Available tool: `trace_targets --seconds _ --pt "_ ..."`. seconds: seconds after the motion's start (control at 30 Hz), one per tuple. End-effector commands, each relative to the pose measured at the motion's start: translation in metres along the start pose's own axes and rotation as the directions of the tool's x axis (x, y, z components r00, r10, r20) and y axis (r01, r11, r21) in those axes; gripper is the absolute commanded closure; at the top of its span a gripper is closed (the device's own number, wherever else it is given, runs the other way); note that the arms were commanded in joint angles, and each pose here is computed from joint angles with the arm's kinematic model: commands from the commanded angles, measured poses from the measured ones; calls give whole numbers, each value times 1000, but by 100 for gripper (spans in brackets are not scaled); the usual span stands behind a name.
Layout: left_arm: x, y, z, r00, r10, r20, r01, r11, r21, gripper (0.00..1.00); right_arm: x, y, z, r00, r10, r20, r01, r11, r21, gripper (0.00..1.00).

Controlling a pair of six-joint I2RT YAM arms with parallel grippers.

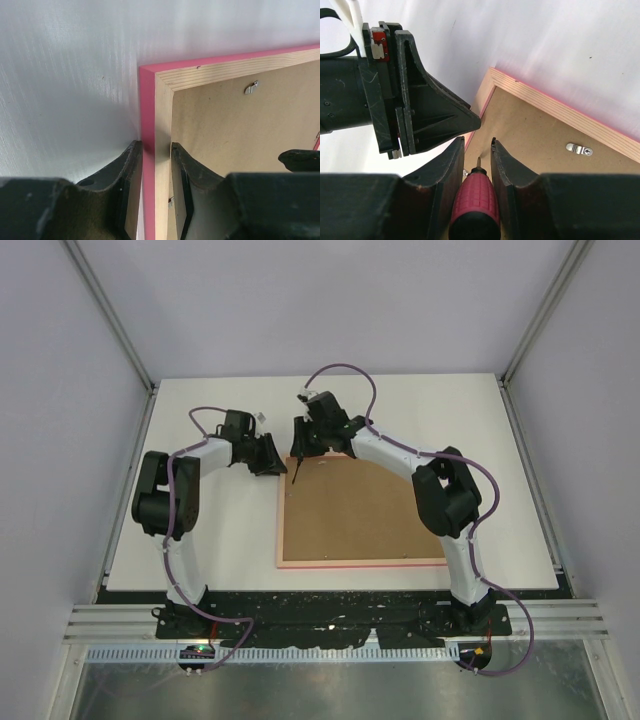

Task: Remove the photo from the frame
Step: Adjust the photo frame at the center of the board, then release the photo frame item from the photo frame.

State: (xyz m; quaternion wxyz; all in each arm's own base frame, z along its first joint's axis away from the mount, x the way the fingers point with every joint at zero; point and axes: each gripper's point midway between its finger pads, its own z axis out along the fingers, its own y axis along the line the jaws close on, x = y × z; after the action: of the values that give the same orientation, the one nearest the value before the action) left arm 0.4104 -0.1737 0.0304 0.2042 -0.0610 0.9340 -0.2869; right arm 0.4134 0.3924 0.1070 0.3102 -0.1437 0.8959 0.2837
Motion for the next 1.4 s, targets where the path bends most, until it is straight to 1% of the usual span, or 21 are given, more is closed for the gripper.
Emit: trace_targets --seconds 0.0,0.23,0.33,0.57,0.73,0.93,1.07,1.37 --pt "-3 -1 4 1000 -22 0 22 999 28 67 -27 22 -10 998 -1 65 3 999 -39 92" --pt "-4 -2 0 1000 -12 7 12 1000 12 66 -29 32 -9 998 -9 62 11 999 -44 92" --pt "-5 0 1 1000 8 21 -8 1000 -16 68 -28 34 -8 998 -20 55 22 999 -41 92" --pt "-2 -1 4 998 57 15 -56 997 -62 73 -26 32 -6 998 -24 54 26 999 -25 92" --pt "0 -1 3 996 83 17 -81 993 -84 74 -28 30 -8 998 -31 60 31 999 -15 92" --pt "-1 5 0 995 92 27 -88 988 -124 77 -24 28 -7 998 -33 57 33 999 -3 92" --pt "-1 8 -1 995 93 32 -88 987 -138 77 -17 30 -3 998 -42 48 42 999 -2 92" --pt "-2 8 -2 995 92 38 -86 986 -140 78 -8 29 5 998 -48 29 48 999 2 92"
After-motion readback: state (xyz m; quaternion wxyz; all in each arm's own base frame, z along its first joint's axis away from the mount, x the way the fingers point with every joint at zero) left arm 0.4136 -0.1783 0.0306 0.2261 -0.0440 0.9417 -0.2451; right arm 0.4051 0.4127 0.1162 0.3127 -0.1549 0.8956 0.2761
